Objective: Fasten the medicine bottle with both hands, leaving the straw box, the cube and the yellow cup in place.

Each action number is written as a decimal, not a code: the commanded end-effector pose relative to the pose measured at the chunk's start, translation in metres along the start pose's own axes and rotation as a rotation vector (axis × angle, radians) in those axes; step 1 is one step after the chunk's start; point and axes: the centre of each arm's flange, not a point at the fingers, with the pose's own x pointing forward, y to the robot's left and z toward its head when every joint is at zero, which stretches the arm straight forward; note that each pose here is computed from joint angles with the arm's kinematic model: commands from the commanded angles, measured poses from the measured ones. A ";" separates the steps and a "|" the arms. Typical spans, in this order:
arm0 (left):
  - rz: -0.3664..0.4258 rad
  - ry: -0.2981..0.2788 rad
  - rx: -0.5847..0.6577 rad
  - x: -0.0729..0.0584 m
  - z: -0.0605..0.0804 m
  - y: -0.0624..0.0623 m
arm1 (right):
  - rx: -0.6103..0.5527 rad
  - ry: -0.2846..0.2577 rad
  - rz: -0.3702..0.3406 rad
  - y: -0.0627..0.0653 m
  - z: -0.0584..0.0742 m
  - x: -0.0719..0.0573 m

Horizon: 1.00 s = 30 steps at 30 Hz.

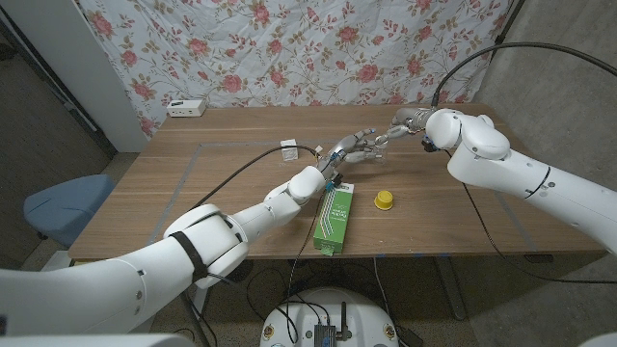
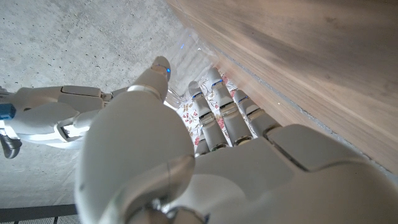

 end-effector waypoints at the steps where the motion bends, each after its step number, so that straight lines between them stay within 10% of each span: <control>1: 0.007 -0.004 0.009 -0.004 0.002 0.005 | -0.006 -0.028 0.017 -0.010 0.006 -0.002; 30: 0.005 -0.009 0.012 -0.008 0.004 0.009 | -0.060 -0.042 0.059 -0.017 0.024 0.000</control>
